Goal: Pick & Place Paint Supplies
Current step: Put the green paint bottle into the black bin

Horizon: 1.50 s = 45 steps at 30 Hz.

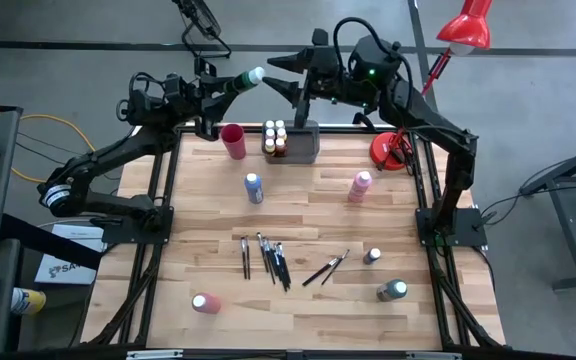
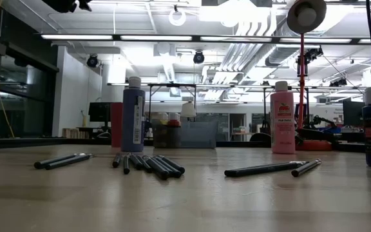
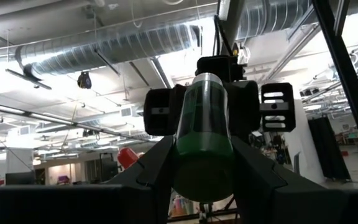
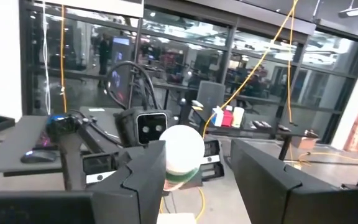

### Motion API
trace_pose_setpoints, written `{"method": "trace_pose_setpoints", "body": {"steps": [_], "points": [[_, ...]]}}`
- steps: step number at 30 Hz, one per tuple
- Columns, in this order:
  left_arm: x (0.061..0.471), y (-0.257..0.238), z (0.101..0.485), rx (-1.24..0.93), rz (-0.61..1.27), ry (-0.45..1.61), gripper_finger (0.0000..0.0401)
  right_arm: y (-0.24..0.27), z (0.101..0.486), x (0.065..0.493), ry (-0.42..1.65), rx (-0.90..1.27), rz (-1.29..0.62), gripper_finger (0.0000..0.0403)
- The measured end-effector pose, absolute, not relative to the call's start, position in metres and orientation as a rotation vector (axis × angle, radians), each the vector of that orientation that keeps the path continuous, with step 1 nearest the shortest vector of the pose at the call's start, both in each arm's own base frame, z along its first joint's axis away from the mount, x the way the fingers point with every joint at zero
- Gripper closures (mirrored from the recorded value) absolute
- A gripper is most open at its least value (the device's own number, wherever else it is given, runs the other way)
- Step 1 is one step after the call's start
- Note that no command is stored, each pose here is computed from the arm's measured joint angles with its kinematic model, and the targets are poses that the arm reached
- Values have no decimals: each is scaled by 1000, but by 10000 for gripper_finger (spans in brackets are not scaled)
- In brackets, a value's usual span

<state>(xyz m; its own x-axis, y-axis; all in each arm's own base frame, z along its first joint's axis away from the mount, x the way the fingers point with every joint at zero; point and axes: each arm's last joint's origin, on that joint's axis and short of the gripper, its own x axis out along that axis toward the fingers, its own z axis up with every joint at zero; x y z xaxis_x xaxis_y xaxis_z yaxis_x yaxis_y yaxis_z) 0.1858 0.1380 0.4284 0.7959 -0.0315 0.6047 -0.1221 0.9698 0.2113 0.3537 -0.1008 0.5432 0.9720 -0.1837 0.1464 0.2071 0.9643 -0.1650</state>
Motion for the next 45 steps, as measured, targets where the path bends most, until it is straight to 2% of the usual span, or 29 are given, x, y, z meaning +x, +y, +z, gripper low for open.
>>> {"method": "trace_pose_setpoints", "body": {"steps": [11,19,23,38,45], "points": [[186,138,428,249,38,-644,279,-100,539,354,-94,-152,-158,226],[186,138,428,249,35,-642,279,-100,539,355,-97,-138,-180,154],[186,138,428,237,30,-644,279,-101,537,359,-103,-149,-174,137],[179,132,436,219,-8,-754,279,-98,548,366,-286,-212,-52,171],[179,132,436,209,-11,-752,279,-105,528,398,-331,-188,-8,171]]}}
